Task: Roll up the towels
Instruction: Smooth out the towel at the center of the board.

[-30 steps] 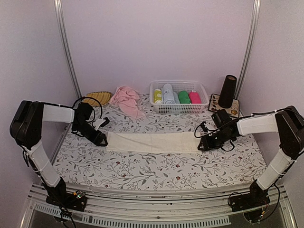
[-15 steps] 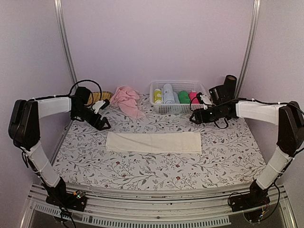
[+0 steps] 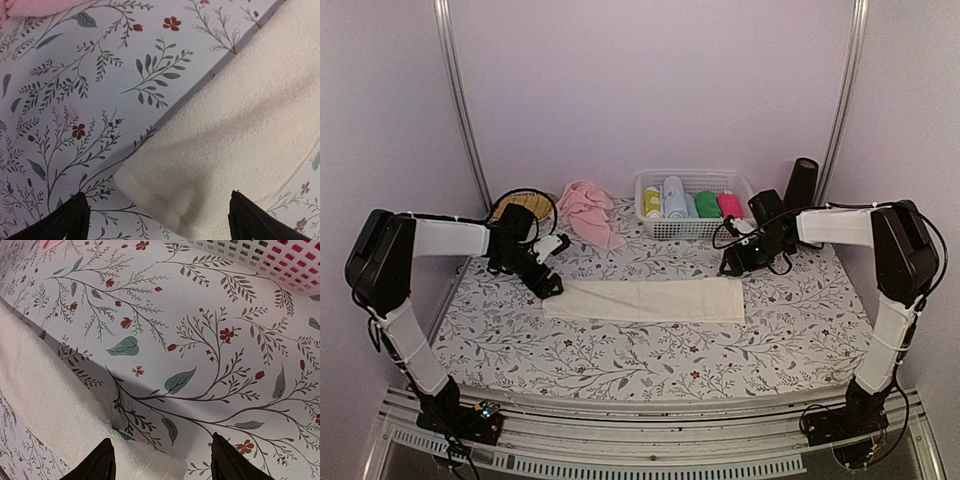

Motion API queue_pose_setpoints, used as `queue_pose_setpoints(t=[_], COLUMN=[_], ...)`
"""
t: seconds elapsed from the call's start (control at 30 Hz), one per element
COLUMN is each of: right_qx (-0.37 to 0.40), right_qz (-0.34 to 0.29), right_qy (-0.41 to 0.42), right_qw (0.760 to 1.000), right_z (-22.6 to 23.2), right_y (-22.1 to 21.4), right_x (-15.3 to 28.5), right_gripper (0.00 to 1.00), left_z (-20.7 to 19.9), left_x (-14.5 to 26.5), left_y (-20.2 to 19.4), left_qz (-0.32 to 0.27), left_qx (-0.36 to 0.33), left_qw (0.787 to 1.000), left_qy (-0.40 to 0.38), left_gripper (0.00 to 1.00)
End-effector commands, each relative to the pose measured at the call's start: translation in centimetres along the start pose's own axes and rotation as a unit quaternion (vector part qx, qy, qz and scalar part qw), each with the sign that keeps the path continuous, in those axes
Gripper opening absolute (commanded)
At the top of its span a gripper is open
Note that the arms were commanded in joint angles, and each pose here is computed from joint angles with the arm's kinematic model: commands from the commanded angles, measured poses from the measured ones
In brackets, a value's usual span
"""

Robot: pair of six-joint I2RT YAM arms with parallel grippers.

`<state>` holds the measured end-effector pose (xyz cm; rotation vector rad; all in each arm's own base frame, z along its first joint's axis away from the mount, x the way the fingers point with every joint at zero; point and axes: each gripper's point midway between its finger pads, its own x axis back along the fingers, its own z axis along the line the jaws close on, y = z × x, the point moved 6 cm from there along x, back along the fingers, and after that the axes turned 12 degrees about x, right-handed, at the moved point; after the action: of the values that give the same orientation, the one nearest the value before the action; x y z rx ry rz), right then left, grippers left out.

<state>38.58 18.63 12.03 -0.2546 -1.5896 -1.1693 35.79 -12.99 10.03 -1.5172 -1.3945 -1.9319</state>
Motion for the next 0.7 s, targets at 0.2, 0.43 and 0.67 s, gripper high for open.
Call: queue_pose_setpoints(t=[0.2, 0.43, 0.67], right_qx=[-0.005, 0.001, 0.014], right_qz=[0.058, 0.086, 0.135], right_qy=[-0.058, -0.095, -0.143], right_qw=[0.997, 0.992, 0.980], right_z=[-2.1, -2.3, -2.7], right_y=[-2.3, -3.4, -5.0], right_x=[-2.9, -4.7, -5.8], right_gripper=[0.57, 0.52, 0.52], left_z=[1.2, 1.4, 1.6], left_x=[-2.4, -2.8, -2.8], left_y=[-1.2, -2.5, -3.9], left_qz=[0.018, 0.038, 0.054], left_qx=[-0.026, -0.037, -0.051], left_qw=[0.994, 0.991, 0.987], left_qy=[0.107, 0.125, 0.146], left_gripper=[0.97, 0.97, 0.97])
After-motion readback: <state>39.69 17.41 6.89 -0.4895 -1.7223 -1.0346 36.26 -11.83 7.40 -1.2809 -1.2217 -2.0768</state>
